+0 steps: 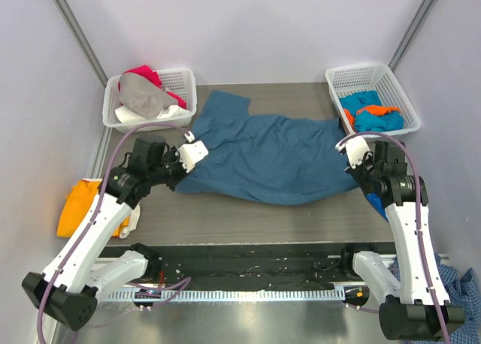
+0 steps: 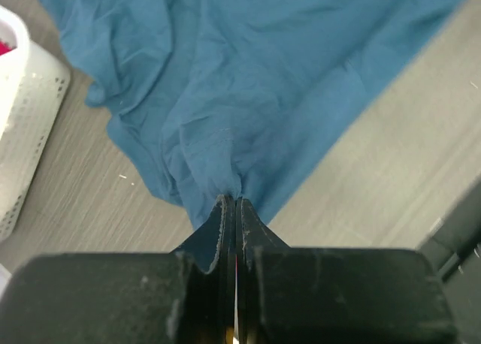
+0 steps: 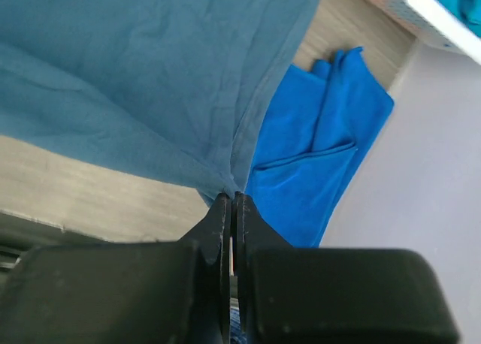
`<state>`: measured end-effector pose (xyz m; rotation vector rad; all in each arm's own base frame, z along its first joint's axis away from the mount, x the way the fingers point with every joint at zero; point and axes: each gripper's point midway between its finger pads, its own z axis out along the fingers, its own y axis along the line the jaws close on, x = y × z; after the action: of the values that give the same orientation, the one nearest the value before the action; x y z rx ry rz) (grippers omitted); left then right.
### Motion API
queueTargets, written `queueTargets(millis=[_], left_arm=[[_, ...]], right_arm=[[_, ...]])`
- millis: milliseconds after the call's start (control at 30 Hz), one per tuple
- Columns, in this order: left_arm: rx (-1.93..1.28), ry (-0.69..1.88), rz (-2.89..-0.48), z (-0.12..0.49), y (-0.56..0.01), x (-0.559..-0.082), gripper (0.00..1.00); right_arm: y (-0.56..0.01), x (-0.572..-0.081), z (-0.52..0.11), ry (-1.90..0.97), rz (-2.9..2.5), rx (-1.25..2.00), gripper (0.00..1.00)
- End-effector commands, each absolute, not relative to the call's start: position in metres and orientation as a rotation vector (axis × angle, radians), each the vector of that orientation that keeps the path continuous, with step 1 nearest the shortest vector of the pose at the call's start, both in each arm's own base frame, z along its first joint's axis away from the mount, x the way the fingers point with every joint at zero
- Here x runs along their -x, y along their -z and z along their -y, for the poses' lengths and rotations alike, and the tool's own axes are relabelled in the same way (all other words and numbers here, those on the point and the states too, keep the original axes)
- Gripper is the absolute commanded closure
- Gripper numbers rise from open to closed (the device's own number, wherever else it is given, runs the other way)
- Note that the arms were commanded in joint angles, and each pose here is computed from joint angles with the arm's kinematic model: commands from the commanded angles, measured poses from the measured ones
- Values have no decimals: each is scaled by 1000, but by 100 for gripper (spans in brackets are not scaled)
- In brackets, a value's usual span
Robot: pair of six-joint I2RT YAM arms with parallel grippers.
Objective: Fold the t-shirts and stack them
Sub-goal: Flatten out the tshirt
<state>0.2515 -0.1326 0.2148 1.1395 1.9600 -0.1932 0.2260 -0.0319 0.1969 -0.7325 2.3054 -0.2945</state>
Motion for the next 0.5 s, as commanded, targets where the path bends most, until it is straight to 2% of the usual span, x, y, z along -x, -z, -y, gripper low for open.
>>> queueTargets(millis=[0,133,167,200,467], left_arm=[[-1321,239,-1963,125,-203,-211,100],[-1384,271,-2035,118,-185,-191,100],[-1405,286,-2066,116,-178,-184,95],[-1410,287,-2080,114,-175,-182,94],[-1475,277,-2217,96,-144,-156,91]], right_arm=[[-178,-202,28,244,-2366,909,99],[-153,-187,32,234,-2450,964,99],[-144,-183,32,225,-2470,982,99],[-142,-181,33,226,-2480,986,99],[-128,-161,34,214,-2530,1050,90]])
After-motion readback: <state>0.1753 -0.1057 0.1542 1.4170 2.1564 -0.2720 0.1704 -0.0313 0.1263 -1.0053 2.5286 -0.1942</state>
